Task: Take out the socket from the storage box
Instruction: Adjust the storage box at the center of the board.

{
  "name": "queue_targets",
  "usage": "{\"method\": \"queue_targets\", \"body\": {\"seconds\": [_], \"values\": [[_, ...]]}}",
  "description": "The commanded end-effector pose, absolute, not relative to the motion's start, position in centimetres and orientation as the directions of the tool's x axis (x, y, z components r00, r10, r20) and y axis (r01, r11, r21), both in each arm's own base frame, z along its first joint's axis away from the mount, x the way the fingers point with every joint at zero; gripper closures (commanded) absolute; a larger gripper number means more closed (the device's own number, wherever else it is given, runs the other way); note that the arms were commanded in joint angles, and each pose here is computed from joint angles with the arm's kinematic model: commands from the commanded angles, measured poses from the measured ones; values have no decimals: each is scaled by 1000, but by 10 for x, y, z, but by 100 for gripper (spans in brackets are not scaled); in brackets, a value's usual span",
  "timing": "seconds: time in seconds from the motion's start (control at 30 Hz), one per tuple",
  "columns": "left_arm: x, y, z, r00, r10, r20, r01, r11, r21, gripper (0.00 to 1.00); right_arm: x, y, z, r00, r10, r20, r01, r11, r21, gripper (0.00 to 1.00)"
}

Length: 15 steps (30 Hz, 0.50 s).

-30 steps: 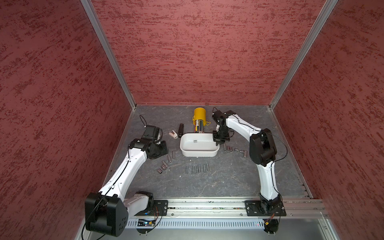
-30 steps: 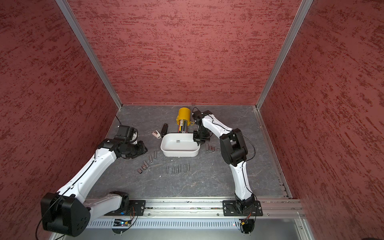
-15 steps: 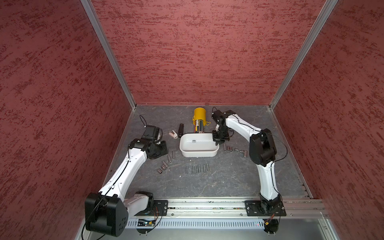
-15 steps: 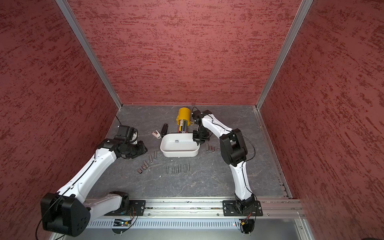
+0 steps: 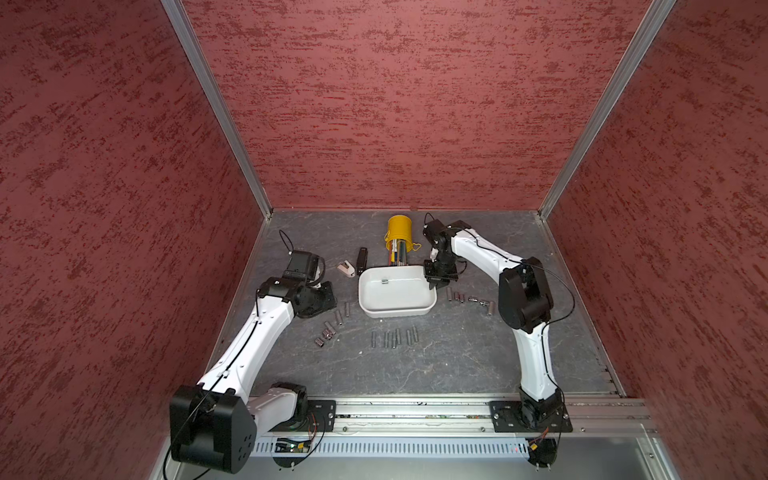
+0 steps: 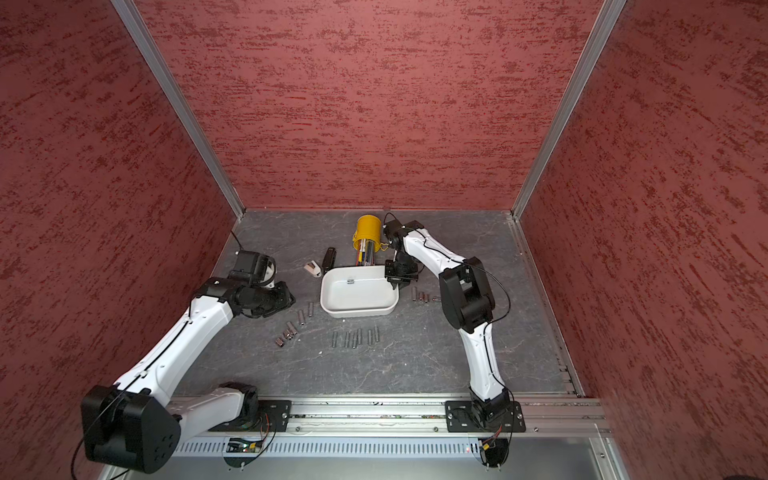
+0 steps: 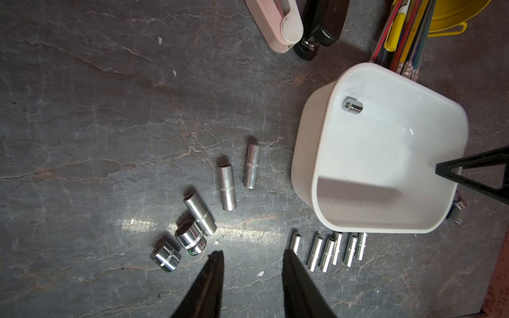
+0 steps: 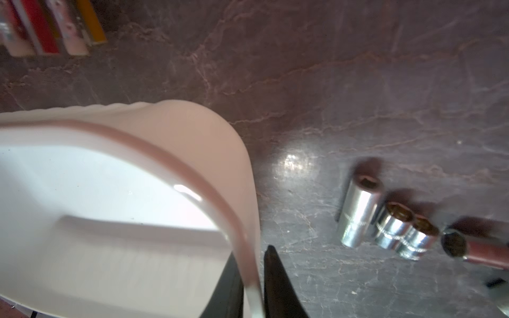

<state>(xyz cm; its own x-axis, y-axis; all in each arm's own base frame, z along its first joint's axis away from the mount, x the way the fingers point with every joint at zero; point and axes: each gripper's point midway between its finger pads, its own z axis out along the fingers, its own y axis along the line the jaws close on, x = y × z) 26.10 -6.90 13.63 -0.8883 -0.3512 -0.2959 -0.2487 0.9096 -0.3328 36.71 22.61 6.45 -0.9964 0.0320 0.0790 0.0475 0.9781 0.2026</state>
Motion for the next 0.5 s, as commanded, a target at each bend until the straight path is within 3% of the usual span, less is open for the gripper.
{"method": "queue_targets", "body": {"seconds": [0.0,0.3,0.47], "values": [[265,-69,141,-882,-349,-317,-234,908,-348,62,373,224,62,-998,30,58,41,979,199,78],[265,-68,141,-880,-353,-318,-240,908,-344,61,379,217,101,-998,28,-57,17,983,182,60],[266,-68,141,-879,-354,-318,-242,908,-342,61,374,228,129,-992,2,-128,-21,984,177,56]]}}
